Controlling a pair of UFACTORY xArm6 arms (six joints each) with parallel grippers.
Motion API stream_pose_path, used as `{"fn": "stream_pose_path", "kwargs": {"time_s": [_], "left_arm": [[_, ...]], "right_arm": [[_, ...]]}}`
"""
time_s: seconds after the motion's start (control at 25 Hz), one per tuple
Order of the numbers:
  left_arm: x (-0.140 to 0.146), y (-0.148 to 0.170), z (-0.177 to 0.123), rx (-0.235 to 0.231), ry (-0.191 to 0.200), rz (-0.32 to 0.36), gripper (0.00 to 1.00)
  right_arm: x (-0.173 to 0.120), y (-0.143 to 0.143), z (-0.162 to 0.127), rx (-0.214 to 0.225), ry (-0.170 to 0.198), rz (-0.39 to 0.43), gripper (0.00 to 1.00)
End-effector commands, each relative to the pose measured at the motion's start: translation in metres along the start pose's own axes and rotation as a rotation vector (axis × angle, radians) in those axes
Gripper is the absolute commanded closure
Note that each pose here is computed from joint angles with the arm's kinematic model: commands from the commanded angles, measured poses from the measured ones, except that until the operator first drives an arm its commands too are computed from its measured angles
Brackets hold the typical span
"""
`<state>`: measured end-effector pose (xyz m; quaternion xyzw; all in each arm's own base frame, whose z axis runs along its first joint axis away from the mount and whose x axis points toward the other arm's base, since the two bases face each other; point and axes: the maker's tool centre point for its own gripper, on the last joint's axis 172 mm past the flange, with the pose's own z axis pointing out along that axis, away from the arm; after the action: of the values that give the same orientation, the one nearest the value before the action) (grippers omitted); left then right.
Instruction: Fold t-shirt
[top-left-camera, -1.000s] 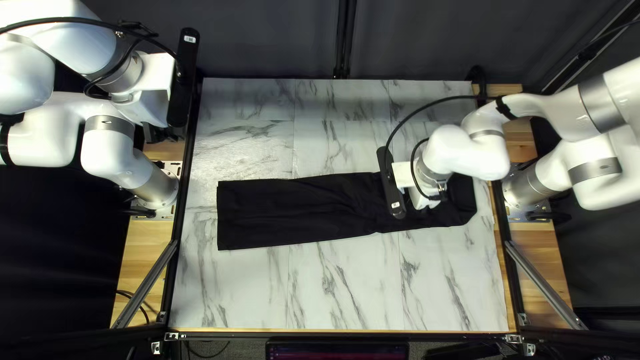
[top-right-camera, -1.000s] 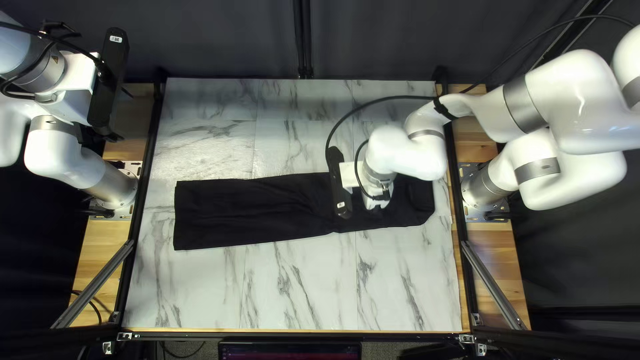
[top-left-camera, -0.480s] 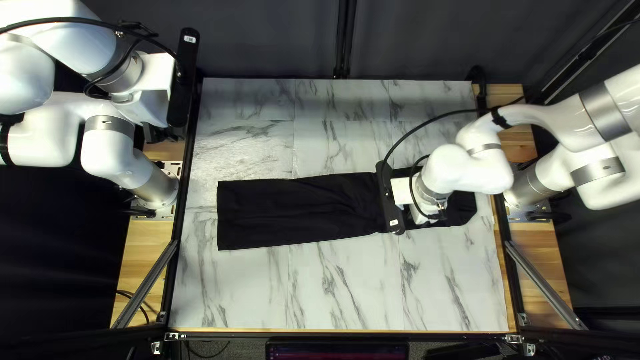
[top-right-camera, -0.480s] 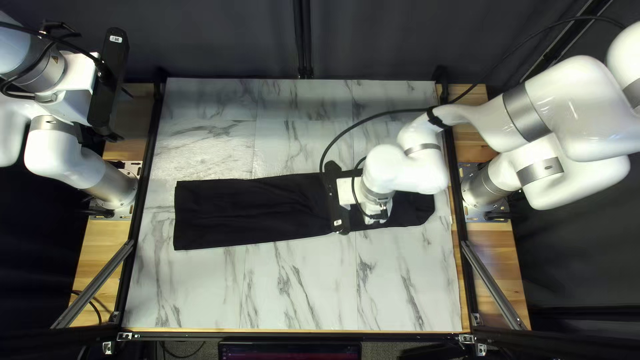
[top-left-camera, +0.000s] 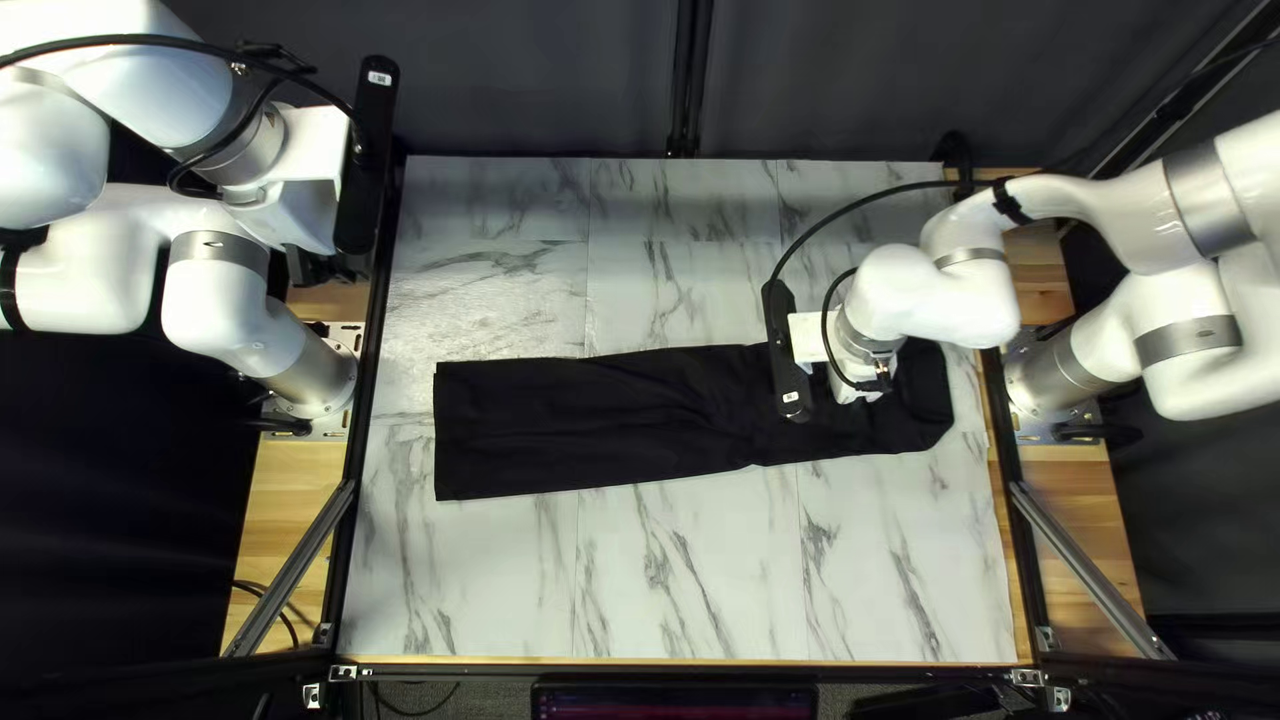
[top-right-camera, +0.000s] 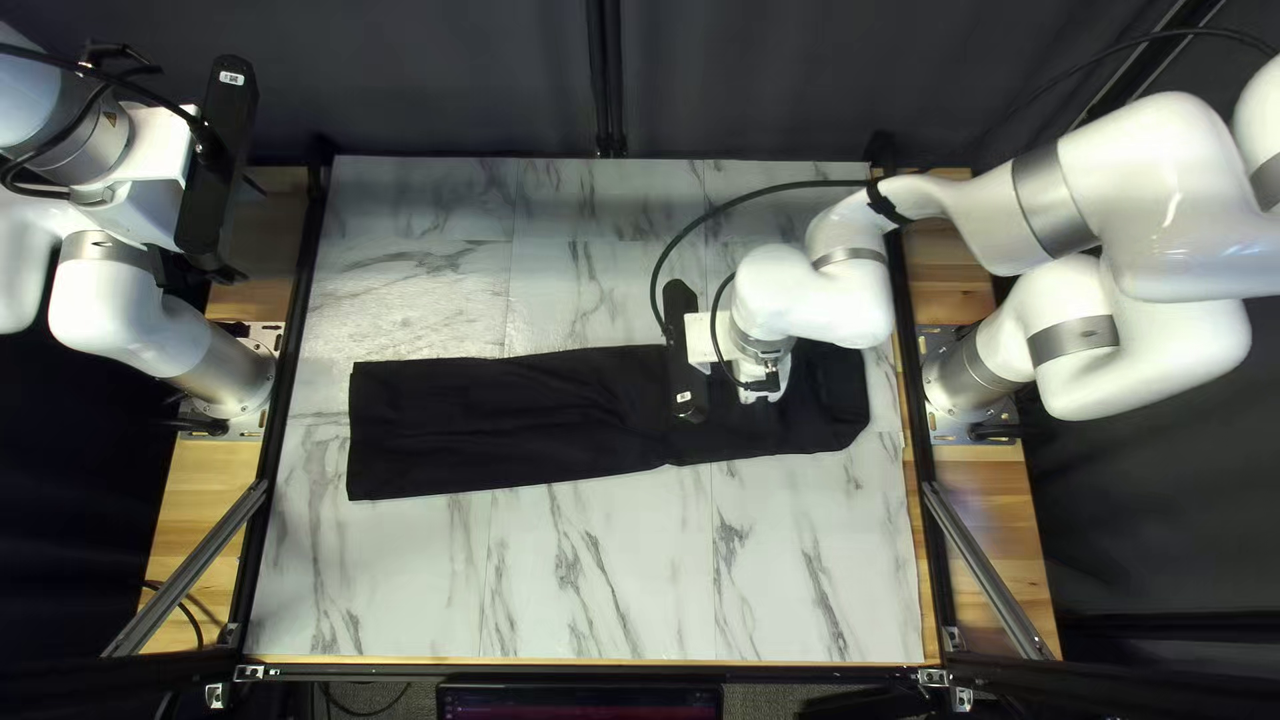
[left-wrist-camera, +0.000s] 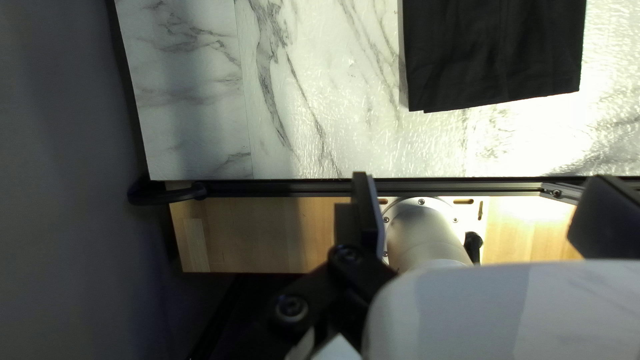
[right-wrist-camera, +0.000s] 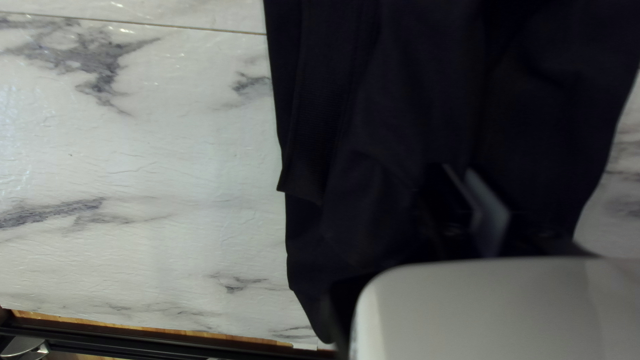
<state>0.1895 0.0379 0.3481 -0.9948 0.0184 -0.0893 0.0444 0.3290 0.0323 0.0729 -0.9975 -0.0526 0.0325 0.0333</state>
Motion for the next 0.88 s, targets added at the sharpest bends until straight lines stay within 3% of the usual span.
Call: {"fn": "stream_pose_path", "kwargs": {"time_s": [0.04, 0.24, 0.4, 0.8, 0.84, 0.88], "left_arm": [[0.0, 0.0, 0.0, 0.0, 0.0, 0.0, 0.0], [0.0, 0.0, 0.0, 0.0, 0.0, 0.0, 0.0], [0.0, 0.0, 0.0, 0.0, 0.0, 0.0, 0.0], [0.0, 0.0, 0.0, 0.0, 0.0, 0.0, 0.0], [0.0, 0.0, 0.0, 0.0, 0.0, 0.0, 0.0], [0.0, 0.0, 0.0, 0.0, 0.0, 0.0, 0.0]], "right_arm": [[0.016, 0.005, -0.026, -0.013, 0.03, -0.015, 0.0], [0.05, 0.029, -0.037, -0.034, 0.055, -0.053, 0.0], [0.062, 0.05, -0.02, -0.026, 0.076, -0.088, 0.0], [0.069, 0.047, 0.025, 0.034, 0.092, -0.145, 0.0], [0.069, 0.047, 0.025, 0.037, 0.092, -0.147, 0.07], [0.069, 0.045, 0.027, 0.04, 0.092, -0.151, 0.21]]}}
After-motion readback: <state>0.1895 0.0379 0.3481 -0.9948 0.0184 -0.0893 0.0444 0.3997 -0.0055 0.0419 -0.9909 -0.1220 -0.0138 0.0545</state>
